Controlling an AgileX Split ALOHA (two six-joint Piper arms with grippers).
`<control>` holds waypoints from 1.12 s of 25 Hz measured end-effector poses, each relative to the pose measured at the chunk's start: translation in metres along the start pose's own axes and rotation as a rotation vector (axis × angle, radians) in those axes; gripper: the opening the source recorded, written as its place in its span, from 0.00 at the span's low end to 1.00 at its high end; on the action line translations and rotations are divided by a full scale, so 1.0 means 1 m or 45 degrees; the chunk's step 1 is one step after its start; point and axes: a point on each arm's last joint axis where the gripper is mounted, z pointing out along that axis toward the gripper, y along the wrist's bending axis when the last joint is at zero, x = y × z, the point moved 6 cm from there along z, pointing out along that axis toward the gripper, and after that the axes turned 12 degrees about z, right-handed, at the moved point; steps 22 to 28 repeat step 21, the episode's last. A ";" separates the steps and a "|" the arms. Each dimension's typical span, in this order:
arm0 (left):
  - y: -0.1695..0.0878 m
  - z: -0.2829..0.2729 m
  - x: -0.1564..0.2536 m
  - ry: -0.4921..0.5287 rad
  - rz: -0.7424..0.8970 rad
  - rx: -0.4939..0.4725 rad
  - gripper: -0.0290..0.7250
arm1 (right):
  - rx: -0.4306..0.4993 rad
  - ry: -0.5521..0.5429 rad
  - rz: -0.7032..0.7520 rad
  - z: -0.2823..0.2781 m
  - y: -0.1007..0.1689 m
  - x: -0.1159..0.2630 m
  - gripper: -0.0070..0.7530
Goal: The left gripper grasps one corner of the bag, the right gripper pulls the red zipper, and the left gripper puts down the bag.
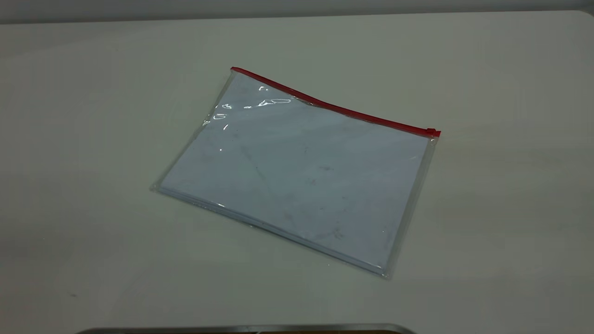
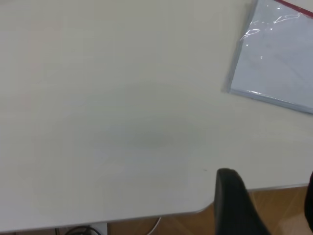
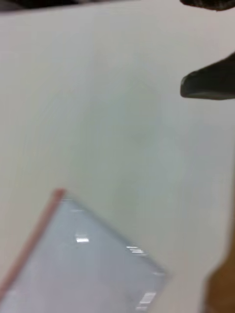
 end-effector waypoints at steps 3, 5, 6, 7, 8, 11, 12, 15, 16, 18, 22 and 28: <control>0.000 0.000 0.000 0.000 0.000 0.000 0.59 | -0.005 -0.056 0.000 -0.007 0.000 0.004 0.52; 0.000 0.000 0.000 0.000 0.000 0.000 0.59 | -0.005 -0.054 0.000 -0.007 0.000 0.004 0.52; 0.000 0.000 0.000 0.001 0.000 0.000 0.59 | -0.005 -0.053 0.000 -0.007 0.000 0.004 0.52; 0.000 0.000 0.000 0.001 0.000 0.000 0.59 | -0.005 -0.052 0.000 -0.007 0.000 0.004 0.52; 0.000 0.000 0.000 0.001 0.000 -0.001 0.59 | -0.005 -0.052 0.000 -0.007 0.000 0.004 0.52; 0.000 0.000 0.000 0.001 0.000 -0.001 0.59 | -0.005 -0.051 0.000 -0.007 0.000 0.004 0.52; 0.000 0.000 0.000 0.001 0.000 -0.002 0.59 | -0.004 -0.050 0.000 -0.007 0.000 0.005 0.52; 0.000 0.000 0.000 0.001 0.000 -0.003 0.59 | -0.005 -0.050 0.000 -0.007 0.000 0.005 0.52; 0.000 0.000 0.000 0.001 0.000 -0.003 0.59 | -0.005 -0.050 0.000 -0.007 0.000 0.005 0.52; 0.000 0.000 0.000 0.001 0.000 -0.003 0.59 | -0.005 -0.050 0.000 -0.007 0.000 0.005 0.52; 0.000 0.000 0.000 0.001 0.000 -0.003 0.59 | -0.005 -0.050 0.000 -0.007 0.000 0.005 0.52; 0.000 0.000 0.000 0.001 0.000 -0.003 0.59 | -0.005 -0.050 0.000 -0.007 0.000 0.005 0.52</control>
